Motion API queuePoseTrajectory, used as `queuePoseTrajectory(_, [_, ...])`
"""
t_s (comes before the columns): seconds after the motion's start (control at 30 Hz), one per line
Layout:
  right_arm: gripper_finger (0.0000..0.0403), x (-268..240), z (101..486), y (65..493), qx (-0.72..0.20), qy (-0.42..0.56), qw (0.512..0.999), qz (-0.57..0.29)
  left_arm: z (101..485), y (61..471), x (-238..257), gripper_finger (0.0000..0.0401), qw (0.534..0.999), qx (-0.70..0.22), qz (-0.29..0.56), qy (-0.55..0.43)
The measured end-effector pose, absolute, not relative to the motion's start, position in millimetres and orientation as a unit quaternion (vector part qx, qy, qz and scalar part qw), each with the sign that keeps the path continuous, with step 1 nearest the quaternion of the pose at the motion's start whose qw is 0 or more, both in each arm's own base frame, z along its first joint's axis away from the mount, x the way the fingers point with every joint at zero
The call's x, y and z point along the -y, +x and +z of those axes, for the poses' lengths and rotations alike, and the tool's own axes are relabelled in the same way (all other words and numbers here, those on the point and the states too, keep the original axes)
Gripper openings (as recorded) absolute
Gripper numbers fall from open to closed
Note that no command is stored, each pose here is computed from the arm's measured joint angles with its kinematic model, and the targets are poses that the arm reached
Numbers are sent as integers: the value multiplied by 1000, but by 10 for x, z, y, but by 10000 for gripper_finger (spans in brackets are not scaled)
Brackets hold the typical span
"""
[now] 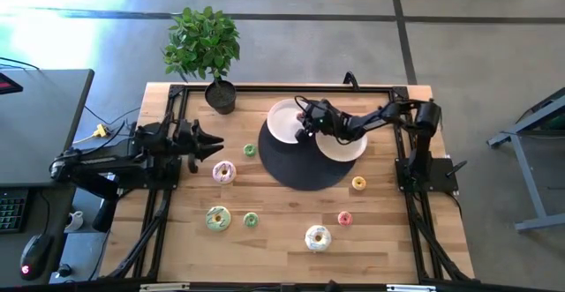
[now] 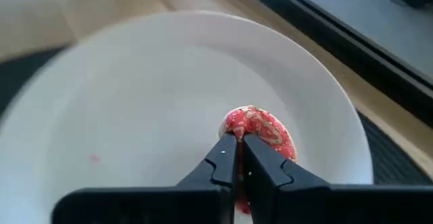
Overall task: Pick & Place donuts
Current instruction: Put the top small pink donut on the white plate, then put the top small green donut on the white plate
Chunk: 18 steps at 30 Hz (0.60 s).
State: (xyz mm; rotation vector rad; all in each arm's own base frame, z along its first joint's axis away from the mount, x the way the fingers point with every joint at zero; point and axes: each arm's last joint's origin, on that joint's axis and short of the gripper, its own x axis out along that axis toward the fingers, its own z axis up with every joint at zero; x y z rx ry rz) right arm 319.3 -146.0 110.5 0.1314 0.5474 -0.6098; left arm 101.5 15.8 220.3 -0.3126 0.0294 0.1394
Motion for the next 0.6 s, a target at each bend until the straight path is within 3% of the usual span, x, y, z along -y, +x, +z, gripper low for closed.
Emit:
queuePoseTrajectory(0.47, [133,1464,1155,3199,-259,47,920,-289,2178,1057,-197,127,987,-29,123,-95])
queuePoseTrajectory(0.6, [156,1467,1370,3250,-237,35,927,-289,2172,1181,-241,127,981,-28,164,-103])
